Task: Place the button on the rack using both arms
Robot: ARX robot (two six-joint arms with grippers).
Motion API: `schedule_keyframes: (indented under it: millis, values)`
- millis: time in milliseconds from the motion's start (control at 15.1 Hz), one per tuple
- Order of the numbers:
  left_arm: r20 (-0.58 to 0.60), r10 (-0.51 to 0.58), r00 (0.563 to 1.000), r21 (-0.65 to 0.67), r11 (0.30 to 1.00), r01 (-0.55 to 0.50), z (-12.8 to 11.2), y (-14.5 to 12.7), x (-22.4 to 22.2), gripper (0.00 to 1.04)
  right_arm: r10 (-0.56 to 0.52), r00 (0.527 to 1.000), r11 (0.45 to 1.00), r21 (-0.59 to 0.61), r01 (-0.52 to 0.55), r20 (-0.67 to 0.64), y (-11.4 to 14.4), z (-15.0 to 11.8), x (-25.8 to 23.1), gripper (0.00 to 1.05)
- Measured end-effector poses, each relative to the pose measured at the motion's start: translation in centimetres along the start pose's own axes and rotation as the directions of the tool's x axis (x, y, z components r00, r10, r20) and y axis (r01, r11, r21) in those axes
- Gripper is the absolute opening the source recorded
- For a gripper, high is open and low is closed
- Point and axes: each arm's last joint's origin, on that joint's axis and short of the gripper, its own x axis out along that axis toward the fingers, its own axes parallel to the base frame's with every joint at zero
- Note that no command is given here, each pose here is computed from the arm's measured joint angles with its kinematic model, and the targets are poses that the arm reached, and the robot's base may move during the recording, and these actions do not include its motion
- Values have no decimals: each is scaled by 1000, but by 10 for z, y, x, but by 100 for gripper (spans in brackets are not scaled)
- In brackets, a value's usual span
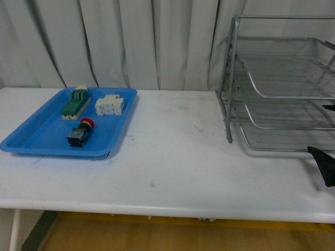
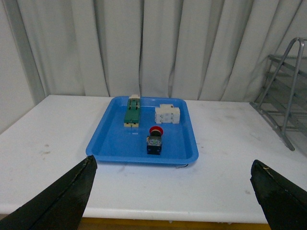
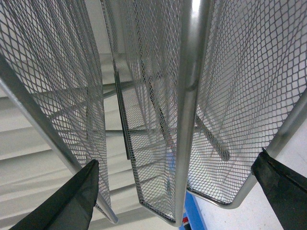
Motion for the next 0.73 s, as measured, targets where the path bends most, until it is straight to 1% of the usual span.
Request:
schedule_keyframes:
  millis: [264, 330, 396, 594, 726]
  values:
    - [0, 0, 1000, 0, 1000, 0, 0, 0, 0, 98, 0, 1000, 999, -36, 0, -2, -4, 6, 6, 98]
    - [0, 0, 1000, 0, 1000, 0, 0, 0, 0, 98, 27, 1000, 998, -62, -27, -2, 1, 9, 11, 79]
    - [0, 0, 1000, 0, 1000, 0, 0, 0, 0, 98, 33, 999, 996, -78, -33, -2, 2, 10, 14, 66]
    - [0, 0, 1000, 0, 1000, 0, 0, 0, 0, 98, 32, 999, 994, -109, -33, -5, -1, 12, 16, 42]
    - [0, 0, 1000, 0, 1000, 0, 0, 0, 0, 98, 32, 999, 991, -129, -32, 2, -2, 17, 16, 20]
